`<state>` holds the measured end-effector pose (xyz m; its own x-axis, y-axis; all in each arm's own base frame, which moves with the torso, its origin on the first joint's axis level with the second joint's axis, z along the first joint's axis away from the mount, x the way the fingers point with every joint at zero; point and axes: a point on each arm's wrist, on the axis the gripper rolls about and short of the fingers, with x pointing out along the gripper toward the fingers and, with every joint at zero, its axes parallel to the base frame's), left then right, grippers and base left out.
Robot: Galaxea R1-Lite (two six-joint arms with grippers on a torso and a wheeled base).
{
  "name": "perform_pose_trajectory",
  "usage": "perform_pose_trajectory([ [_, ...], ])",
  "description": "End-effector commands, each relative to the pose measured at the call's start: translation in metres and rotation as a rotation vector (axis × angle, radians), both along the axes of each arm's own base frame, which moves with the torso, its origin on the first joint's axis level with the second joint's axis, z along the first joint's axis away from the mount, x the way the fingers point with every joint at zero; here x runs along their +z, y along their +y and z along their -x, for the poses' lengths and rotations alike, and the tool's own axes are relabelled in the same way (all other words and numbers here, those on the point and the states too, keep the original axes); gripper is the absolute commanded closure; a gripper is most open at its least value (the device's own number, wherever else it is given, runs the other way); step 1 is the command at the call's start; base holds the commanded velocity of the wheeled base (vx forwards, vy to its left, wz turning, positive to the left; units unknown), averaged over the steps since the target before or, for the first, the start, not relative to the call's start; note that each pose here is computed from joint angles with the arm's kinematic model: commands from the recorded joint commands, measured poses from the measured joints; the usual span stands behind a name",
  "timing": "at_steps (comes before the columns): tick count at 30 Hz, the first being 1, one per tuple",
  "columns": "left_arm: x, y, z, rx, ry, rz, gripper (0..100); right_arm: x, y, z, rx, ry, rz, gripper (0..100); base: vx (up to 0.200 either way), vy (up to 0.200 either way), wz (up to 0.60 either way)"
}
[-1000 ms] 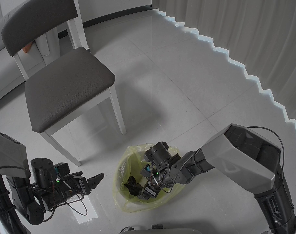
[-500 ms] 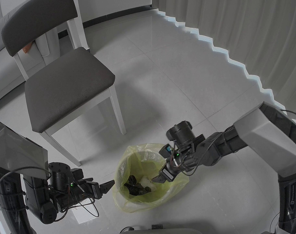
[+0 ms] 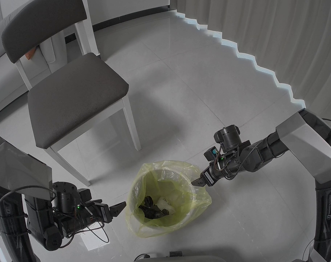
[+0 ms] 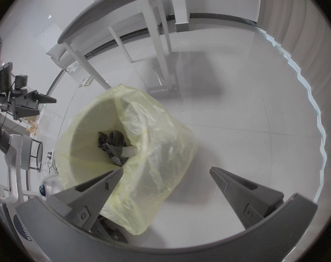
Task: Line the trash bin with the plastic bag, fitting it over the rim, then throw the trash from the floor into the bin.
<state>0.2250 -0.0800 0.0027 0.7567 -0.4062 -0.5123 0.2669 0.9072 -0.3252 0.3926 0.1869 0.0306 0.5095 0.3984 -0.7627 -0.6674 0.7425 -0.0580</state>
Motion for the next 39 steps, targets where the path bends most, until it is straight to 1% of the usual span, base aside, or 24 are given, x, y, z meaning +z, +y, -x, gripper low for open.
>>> perform_pose_trajectory([
  [1,0.002,0.005,0.002,0.016,-0.006,0.004,0,-0.023,-0.013,-0.011,-0.035,0.037,0.017,0,0.000,0.000,0.00],
  [4,0.002,0.007,0.001,0.028,-0.004,0.004,0,-0.035,-0.013,-0.014,-0.034,0.054,0.028,0,0.000,0.000,0.00],
  [6,0.002,0.007,0.001,0.028,-0.004,0.004,0,-0.036,-0.014,-0.015,-0.035,0.053,0.028,0,0.000,0.000,0.00],
  [7,0.002,0.007,0.001,0.028,-0.005,0.005,0,-0.046,-0.010,-0.021,-0.033,0.061,0.033,0,0.000,0.000,0.00],
  [10,0.003,0.007,0.002,0.026,-0.007,0.005,0,-0.061,-0.002,-0.031,-0.025,0.074,0.043,0,0.000,0.000,0.00],
  [12,0.004,0.007,0.002,0.026,-0.011,0.006,0,-0.066,0.003,-0.036,-0.021,0.086,0.051,0,0.000,0.000,0.00],
  [17,0.010,0.009,0.006,0.029,-0.022,0.009,0,-0.066,0.003,-0.042,-0.019,0.137,0.078,0,0.000,0.000,0.00],
  [22,0.013,0.009,0.007,0.029,-0.035,0.014,0,-0.063,0.000,-0.043,-0.021,0.134,0.079,0,0.000,0.000,0.00],
  [24,0.015,0.008,0.007,0.026,-0.042,0.016,0,-0.053,-0.002,-0.042,-0.024,0.123,0.074,0,0.000,0.000,0.00],
  [25,0.015,0.008,0.007,0.026,-0.042,0.016,0,-0.053,-0.002,-0.042,-0.024,0.123,0.074,0,0.000,0.000,0.00],
  [26,0.015,0.008,0.008,0.024,-0.045,0.017,0,-0.035,-0.006,-0.037,-0.028,0.104,0.067,0,0.000,0.000,0.00],
  [29,0.017,0.007,0.008,0.021,-0.051,0.019,0,-0.010,-0.017,-0.031,-0.047,0.078,0.055,0,0.000,0.000,0.00],
  [31,0.024,0.007,0.011,0.018,-0.074,0.027,0,0.011,-0.027,-0.023,-0.067,0.053,0.052,0,0.000,0.000,0.00],
  [33,0.039,0.008,0.013,0.018,-0.138,0.048,0,0.036,-0.038,-0.015,-0.093,0.010,0.045,0,0.000,0.000,0.00],
  [35,0.058,0.011,0.017,0.015,-0.222,0.074,0,0.072,-0.047,-0.001,-0.115,-0.057,0.019,0,0.000,0.000,0.00],
  [36,0.063,0.012,0.019,0.015,-0.243,0.080,0,0.083,-0.050,0.003,-0.120,-0.081,0.009,0,0.000,0.000,0.00],
  [37,0.071,0.013,0.023,0.014,-0.275,0.088,0,0.106,-0.055,0.013,-0.128,-0.129,-0.015,0,0.000,0.000,0.00],
  [39,0.076,0.016,0.033,0.008,-0.293,0.083,0,0.141,-0.063,0.034,-0.139,-0.198,-0.050,0,0.000,0.000,0.00],
])
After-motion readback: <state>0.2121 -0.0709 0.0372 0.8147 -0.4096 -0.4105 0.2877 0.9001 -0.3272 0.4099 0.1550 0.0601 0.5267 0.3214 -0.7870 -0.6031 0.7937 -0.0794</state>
